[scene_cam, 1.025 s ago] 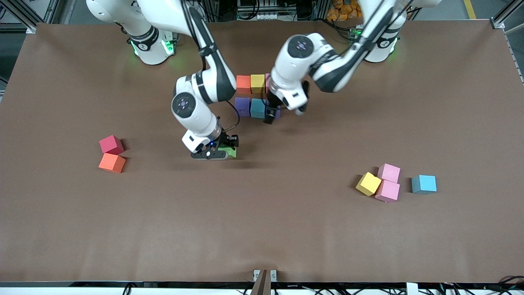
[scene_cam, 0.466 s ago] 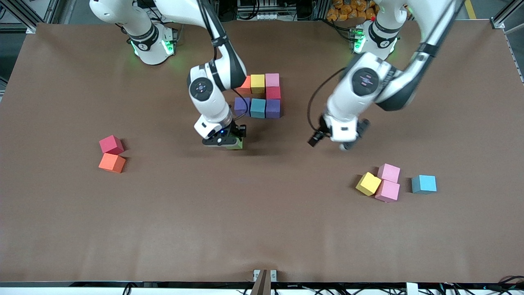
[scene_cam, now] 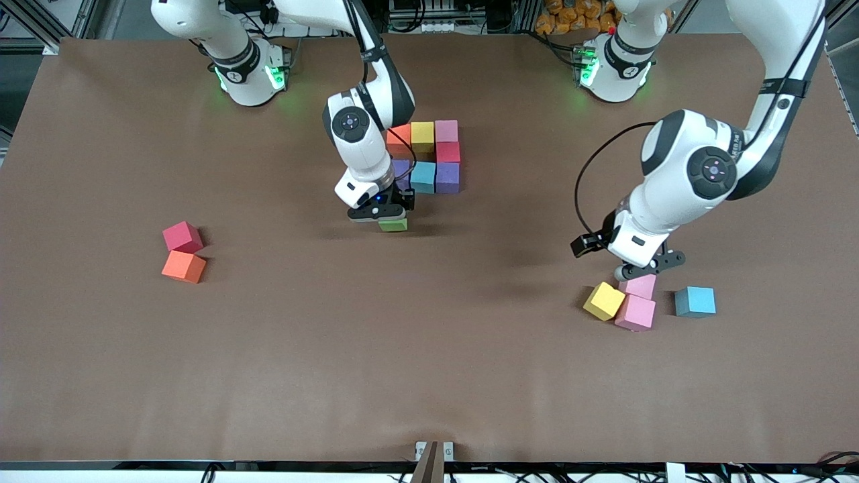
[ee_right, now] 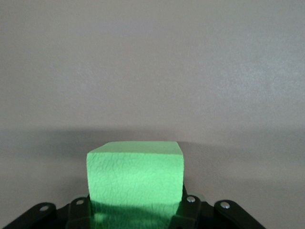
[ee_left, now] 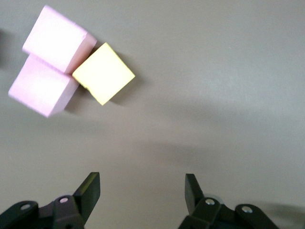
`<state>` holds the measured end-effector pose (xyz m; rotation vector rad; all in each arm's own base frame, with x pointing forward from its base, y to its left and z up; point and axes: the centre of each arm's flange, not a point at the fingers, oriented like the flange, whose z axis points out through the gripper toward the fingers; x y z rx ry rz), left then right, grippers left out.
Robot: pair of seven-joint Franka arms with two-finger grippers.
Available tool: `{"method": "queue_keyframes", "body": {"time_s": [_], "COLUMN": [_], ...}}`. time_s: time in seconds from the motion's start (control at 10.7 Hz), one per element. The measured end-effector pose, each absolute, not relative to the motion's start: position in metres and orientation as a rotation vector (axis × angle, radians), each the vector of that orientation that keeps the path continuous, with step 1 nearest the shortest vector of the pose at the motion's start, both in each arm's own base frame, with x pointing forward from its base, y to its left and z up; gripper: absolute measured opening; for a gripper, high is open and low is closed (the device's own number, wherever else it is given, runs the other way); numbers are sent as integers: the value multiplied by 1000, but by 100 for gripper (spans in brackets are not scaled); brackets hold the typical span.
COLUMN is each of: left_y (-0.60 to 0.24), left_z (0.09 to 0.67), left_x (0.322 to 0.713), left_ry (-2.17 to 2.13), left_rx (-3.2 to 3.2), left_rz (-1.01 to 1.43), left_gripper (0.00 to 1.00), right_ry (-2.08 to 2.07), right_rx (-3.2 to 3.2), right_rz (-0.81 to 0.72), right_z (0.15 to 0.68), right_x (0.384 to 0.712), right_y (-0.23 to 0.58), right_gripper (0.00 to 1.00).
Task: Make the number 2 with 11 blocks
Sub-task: 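Lower the green cube below purple while the left gripper reaches yellow, then grasp the yellow cube with the left gripper while the right gripper releases green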
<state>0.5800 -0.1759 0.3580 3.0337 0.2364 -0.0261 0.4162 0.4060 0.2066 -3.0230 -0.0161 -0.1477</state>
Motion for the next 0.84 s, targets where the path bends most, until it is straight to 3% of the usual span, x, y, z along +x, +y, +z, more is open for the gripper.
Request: {"method": "queue_keyframes", "body": {"time_s": [0.37, 0.84], "left_y": [-176, -172], "left_z": [338, 307], "left_x": [587, 614], "left_ry": [-329, -742], "left_rx": [3155, 3140], "left_rz": [11, 28], "left_gripper": [81, 84], "right_ry": [0, 16], "right_rx": [-3040, -3054], "right_rz": [-132, -114], "right_z": [197, 190], "right_x": [393, 383], "right_y": [413, 412], "right_gripper": [57, 57]}}
